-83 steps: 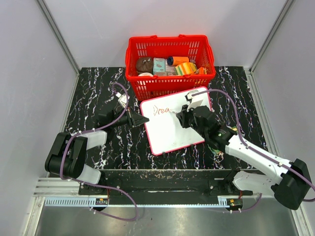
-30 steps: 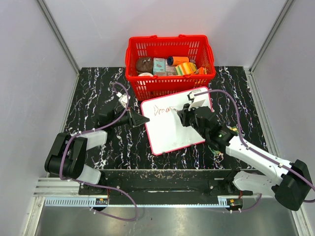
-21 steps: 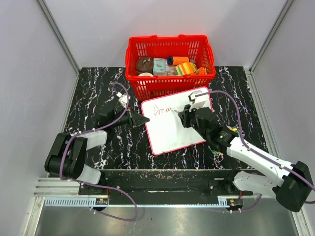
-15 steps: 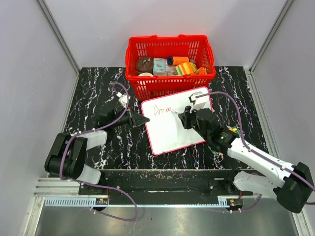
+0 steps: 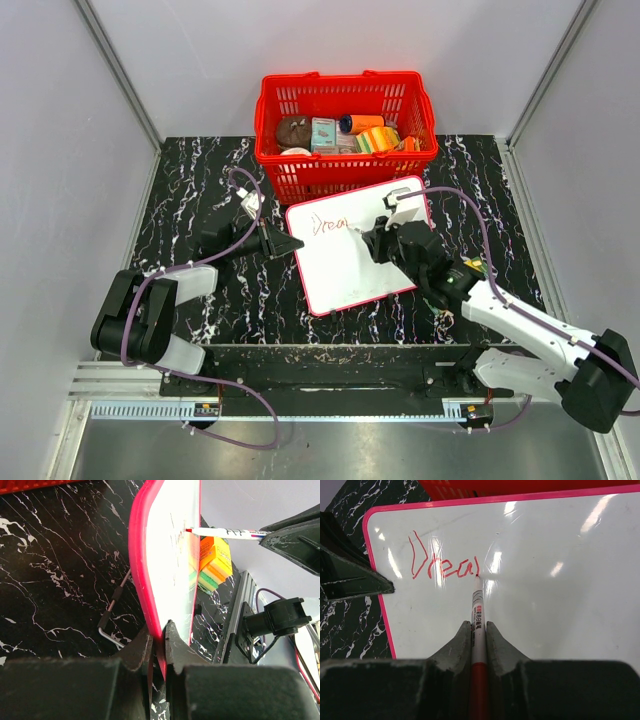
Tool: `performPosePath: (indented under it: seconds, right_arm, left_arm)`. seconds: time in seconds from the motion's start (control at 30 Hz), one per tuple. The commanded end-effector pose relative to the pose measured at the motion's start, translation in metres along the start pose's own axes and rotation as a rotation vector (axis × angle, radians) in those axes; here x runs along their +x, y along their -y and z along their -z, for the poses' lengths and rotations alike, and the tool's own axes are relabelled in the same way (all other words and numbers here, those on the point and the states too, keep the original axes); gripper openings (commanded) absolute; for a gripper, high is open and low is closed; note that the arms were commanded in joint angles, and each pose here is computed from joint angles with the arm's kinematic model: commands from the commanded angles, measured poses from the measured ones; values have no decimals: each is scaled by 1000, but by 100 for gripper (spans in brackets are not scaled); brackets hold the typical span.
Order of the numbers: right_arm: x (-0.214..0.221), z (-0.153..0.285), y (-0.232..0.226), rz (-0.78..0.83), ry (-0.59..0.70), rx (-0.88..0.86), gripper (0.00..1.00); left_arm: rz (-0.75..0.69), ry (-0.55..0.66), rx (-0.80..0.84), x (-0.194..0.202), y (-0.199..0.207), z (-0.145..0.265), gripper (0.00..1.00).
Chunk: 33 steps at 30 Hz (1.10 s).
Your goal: Write a sentence on the whiteboard
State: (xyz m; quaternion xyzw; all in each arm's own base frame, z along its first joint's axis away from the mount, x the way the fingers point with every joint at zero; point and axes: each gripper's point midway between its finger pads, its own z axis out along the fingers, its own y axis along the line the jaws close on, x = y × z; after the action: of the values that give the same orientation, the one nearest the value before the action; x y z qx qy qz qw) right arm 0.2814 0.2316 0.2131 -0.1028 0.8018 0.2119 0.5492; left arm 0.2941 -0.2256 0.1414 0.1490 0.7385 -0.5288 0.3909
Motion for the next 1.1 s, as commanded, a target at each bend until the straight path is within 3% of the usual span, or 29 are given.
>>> performPosePath:
  seconds: [0.0,0.57,1.07]
  right_arm:
    - [-20,-6,4,7,47,36,0]
    - [-41,-6,9,-11,118,71,0]
    - [-26,-1,6,-21,75,36,0]
  left_arm:
    - [-167,4,3,-4,-1,-4,0]
    - [-170,4,4,-4,0,-4,0]
    - [-171,3,4,-4,0,-5,0]
